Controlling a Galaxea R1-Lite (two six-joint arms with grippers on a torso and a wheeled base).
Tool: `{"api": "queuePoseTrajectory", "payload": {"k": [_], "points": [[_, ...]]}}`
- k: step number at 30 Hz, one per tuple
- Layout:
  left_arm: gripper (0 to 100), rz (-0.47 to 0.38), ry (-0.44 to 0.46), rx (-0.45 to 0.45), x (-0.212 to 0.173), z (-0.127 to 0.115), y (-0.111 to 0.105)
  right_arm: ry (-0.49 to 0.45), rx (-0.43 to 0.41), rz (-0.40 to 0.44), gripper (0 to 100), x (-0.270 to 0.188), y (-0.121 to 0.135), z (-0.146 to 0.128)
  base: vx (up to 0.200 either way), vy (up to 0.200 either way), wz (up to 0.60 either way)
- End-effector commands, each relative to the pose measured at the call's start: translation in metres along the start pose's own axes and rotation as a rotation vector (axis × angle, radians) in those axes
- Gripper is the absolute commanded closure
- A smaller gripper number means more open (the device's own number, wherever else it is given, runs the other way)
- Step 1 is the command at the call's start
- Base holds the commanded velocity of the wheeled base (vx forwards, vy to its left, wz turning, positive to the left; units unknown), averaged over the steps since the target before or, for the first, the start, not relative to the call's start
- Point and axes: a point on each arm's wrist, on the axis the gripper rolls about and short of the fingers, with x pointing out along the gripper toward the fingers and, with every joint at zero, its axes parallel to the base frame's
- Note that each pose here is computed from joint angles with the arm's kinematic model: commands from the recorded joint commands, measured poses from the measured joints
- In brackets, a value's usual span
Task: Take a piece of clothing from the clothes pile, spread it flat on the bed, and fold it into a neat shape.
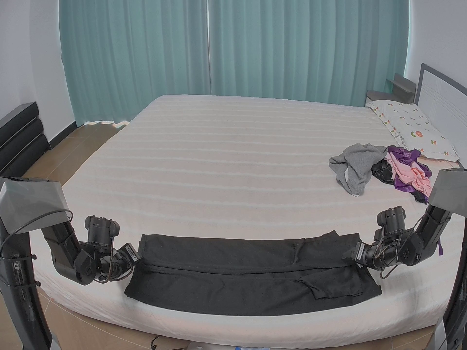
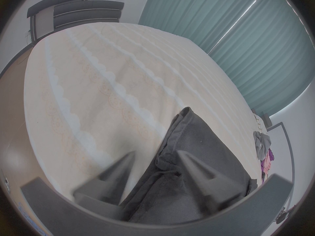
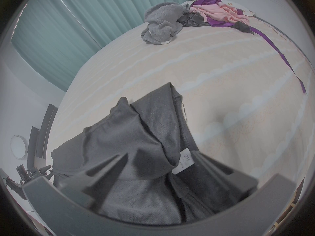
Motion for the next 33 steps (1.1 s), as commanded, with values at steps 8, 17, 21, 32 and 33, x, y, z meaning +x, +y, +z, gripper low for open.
{"api": "queuePoseTrajectory", "payload": {"k": [8,17,21,32,33], "points": [[0,-0.072,-0.077,0.008,-0.016,0.018,-0.017,-0.133,0.017,0.05,0,-0.032,0.007,0.03,0.0,0.0,0.0],[0,-0.104,-0.103,0.008,0.005,0.037,-0.038,-0.142,0.072,0.039,0,-0.018,-0.004,0.041,0.0,0.0,0.0],[0,-0.082,-0.082,0.007,0.033,0.043,-0.044,-0.139,0.109,0.028,0,-0.006,-0.009,0.046,0.0,0.0,0.0],[0,-0.057,-0.054,0.0,0.058,0.041,-0.042,-0.137,0.107,0.035,0,-0.003,-0.008,0.048,0.0,0.0,0.0],[0,-0.058,-0.056,-0.002,0.058,0.041,-0.042,-0.137,0.107,0.035,0,-0.002,-0.008,0.048,0.0,0.0,0.0]]}}
